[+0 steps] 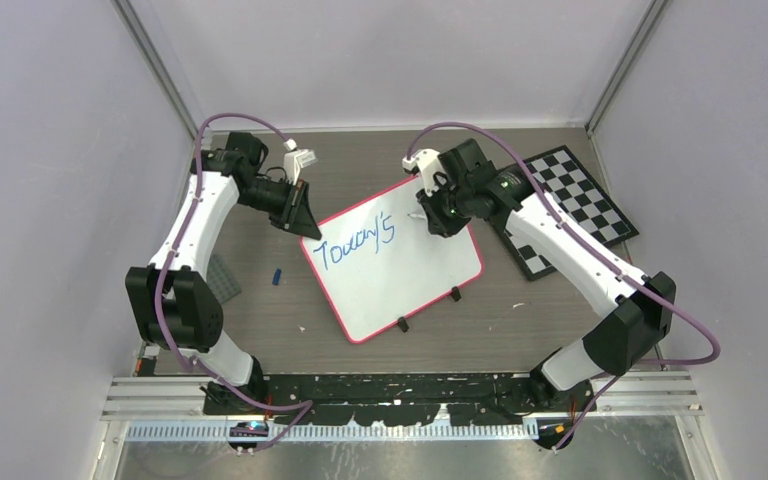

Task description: Write a sentence on the whiteboard

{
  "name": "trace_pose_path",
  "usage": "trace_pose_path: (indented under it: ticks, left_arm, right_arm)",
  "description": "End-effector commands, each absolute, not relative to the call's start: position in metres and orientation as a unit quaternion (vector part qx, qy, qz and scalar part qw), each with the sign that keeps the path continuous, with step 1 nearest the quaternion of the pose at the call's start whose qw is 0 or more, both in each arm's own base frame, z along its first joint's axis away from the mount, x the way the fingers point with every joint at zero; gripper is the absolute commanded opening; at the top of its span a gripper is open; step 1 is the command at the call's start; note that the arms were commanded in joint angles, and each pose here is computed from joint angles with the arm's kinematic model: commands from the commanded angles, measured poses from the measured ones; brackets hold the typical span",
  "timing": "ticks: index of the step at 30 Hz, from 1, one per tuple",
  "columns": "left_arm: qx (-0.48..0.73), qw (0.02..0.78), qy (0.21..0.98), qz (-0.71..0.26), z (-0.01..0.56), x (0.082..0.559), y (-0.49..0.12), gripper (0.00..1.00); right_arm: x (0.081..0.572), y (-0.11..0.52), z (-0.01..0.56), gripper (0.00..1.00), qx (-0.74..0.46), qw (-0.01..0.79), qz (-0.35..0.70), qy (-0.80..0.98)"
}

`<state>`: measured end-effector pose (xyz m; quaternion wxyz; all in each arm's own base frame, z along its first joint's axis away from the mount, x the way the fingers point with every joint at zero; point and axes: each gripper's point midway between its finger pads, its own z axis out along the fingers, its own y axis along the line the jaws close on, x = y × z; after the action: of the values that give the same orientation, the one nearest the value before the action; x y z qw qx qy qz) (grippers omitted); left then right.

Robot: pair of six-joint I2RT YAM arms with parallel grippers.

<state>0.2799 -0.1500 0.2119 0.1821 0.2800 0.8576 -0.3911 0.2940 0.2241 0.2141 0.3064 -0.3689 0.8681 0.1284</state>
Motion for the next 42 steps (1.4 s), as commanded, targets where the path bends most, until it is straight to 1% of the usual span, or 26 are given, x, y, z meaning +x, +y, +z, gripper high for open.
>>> trace_pose_path:
  ticks: [1, 14, 21, 28, 36, 42]
  left_arm:
    - [0.293, 0.191, 0.872, -0.342, 0.193, 0.297, -0.144, 0.00]
    - [0.293, 0.189, 0.873, -0.341, 0.192, 0.297, -0.143, 0.00]
    - [0.293, 0.189, 0.873, -0.342, 0.192, 0.297, -0.143, 0.00]
    - [0.293, 0.187, 0.873, -0.341, 0.191, 0.296, -0.144, 0.00]
    - [0.294, 0.187, 0.874, -0.340, 0.191, 0.297, -0.143, 0.00]
    - [0.293, 0.187, 0.874, -0.341, 0.190, 0.297, -0.144, 0.00]
  right_arm:
    - [0.310, 0.236, 0.229, 0.00, -0.365, 0.338, 0.136, 0.857]
    - [0.298, 0.249, 0.224, 0.00, -0.375, 0.321, 0.162, 0.855]
    - [0.288, 0.243, 0.208, 0.00, -0.379, 0.300, 0.157, 0.861]
    - [0.281, 0.235, 0.204, 0.00, -0.379, 0.298, 0.149, 0.863]
    - [0.284, 0.219, 0.207, 0.00, -0.382, 0.301, 0.124, 0.865]
    - [0.299, 0.212, 0.218, 0.00, -0.372, 0.319, 0.112, 0.865]
